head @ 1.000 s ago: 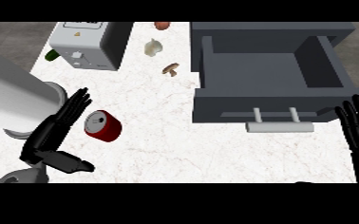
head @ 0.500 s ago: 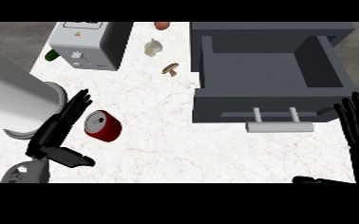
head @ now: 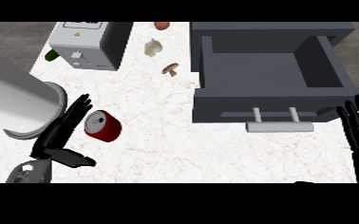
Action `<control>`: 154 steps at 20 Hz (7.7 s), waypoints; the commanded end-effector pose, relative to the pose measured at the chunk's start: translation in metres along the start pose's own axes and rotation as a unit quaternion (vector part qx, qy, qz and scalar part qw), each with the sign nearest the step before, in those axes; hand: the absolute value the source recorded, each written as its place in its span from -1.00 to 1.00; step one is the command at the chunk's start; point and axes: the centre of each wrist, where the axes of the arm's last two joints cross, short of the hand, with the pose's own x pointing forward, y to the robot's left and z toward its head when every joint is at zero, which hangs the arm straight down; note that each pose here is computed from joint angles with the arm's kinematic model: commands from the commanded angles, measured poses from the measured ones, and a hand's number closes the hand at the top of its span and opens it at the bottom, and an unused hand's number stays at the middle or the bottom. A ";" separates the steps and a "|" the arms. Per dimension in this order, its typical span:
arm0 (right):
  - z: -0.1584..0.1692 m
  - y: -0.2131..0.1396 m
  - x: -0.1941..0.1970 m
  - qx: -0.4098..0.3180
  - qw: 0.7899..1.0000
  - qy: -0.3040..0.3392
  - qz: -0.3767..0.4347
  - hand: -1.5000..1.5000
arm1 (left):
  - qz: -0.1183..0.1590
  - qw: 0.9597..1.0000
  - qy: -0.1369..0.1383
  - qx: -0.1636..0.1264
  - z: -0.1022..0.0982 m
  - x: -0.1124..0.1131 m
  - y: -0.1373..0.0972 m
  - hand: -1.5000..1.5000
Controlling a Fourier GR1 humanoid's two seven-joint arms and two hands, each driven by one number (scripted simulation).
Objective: Pick up the can, place it into the drawer and close the drawer
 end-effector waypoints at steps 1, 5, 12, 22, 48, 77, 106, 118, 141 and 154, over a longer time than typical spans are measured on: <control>0.000 -0.009 -0.003 0.008 1.000 0.005 -0.003 -1.00 | 0.006 1.000 0.003 -0.004 -0.005 -0.010 0.015 -1.00; 0.013 0.008 -0.009 0.009 1.000 0.000 -0.001 -1.00 | 0.000 1.000 -0.004 -0.006 -0.013 0.002 0.013 -1.00; -0.003 -0.020 0.000 0.004 1.000 0.004 -0.003 -1.00 | -0.009 1.000 0.002 0.007 -0.021 -0.013 0.009 -1.00; -0.003 0.006 0.015 0.013 1.000 0.004 -0.008 -1.00 | 0.008 1.000 0.008 -0.012 -0.051 -0.021 -0.049 -1.00; 0.007 -0.005 0.024 -0.009 1.000 -0.006 -0.014 -1.00 | 0.075 0.995 -0.056 -0.044 -0.067 0.012 -0.074 1.00; 0.016 -0.024 0.021 -0.024 1.000 -0.017 -0.009 -1.00 | 0.030 0.989 -0.109 0.097 -0.136 0.233 -0.192 1.00; 0.013 -0.011 0.033 -0.013 1.000 -0.011 -0.019 -1.00 | -0.041 0.989 -0.106 0.090 -0.251 0.360 -0.270 1.00; -0.006 -0.005 0.027 0.008 1.000 -0.023 -0.010 -1.00 | -0.071 0.988 -0.083 0.105 -0.262 0.344 -0.281 1.00; -0.018 -0.001 0.032 0.016 0.999 -0.035 -0.011 -1.00 | -0.142 0.973 -0.088 0.157 -0.266 0.295 -0.273 -1.00; -0.018 0.000 0.031 0.032 0.999 -0.043 -0.008 -1.00 | -0.134 0.964 -0.095 0.210 -0.264 0.290 -0.276 -1.00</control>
